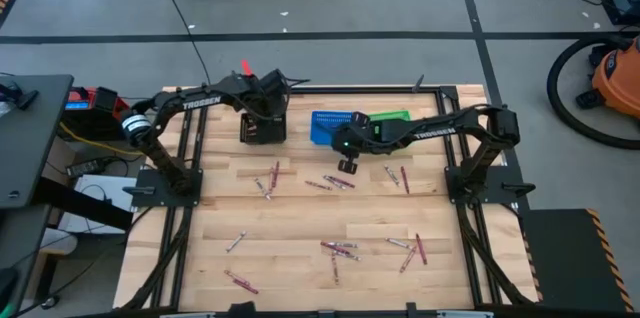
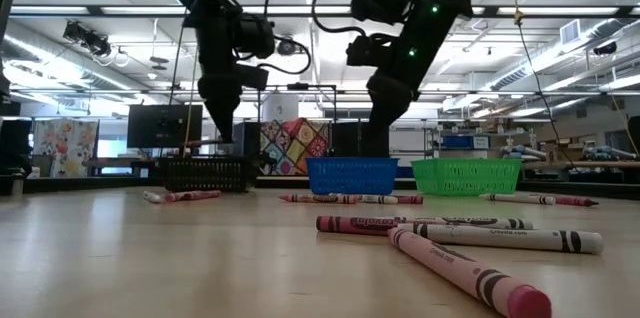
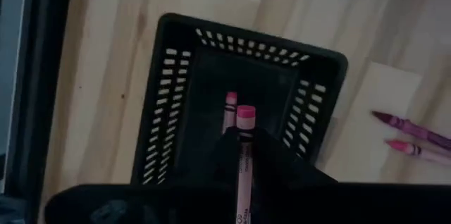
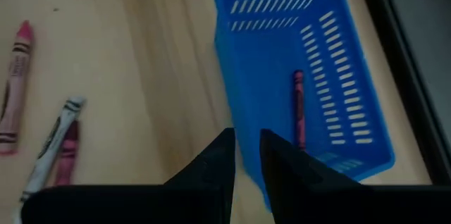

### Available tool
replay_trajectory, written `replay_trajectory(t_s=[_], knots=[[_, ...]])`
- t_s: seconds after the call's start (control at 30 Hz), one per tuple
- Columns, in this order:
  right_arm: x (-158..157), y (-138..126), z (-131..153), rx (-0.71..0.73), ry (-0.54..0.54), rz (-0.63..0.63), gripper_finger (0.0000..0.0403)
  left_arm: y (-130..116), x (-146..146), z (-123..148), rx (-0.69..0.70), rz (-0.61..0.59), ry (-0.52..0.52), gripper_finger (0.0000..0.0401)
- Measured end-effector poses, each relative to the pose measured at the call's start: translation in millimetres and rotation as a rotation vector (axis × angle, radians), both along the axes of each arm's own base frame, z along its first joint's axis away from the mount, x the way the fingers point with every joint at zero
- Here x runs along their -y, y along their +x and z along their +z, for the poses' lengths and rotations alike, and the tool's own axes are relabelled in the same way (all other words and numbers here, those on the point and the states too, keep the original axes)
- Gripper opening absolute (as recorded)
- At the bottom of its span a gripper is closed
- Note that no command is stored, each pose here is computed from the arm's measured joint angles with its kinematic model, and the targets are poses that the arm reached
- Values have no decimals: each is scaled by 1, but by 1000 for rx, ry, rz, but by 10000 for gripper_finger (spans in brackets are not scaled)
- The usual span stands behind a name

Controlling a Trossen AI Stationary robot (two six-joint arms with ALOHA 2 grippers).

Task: Sort crayons
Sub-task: Put the pink crayon into the black bin

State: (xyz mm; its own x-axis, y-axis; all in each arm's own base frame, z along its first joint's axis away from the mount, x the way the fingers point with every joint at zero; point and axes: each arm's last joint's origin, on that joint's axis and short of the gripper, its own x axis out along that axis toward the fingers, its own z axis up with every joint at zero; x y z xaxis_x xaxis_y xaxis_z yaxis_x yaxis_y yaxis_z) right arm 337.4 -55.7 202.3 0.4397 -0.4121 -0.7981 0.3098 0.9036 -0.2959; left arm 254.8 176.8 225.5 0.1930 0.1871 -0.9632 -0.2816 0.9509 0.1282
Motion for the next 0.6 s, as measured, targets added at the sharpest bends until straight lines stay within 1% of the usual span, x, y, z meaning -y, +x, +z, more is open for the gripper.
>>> replay_trajectory(t_s=[0.07,0.33,0.53,0.6], knots=[[-6,-1,-1,-12,7,-13,75,3,-2,-1,17,-2,11,25],[-26,-6,7,12,53,-46,75,7,-6,-14,-24,-42,-5,25],[-35,-15,15,43,115,-139,75,10,-10,-28,-62,-44,-28,25],[-37,-18,17,47,136,-175,75,11,-12,-30,-51,-39,-22,25]])
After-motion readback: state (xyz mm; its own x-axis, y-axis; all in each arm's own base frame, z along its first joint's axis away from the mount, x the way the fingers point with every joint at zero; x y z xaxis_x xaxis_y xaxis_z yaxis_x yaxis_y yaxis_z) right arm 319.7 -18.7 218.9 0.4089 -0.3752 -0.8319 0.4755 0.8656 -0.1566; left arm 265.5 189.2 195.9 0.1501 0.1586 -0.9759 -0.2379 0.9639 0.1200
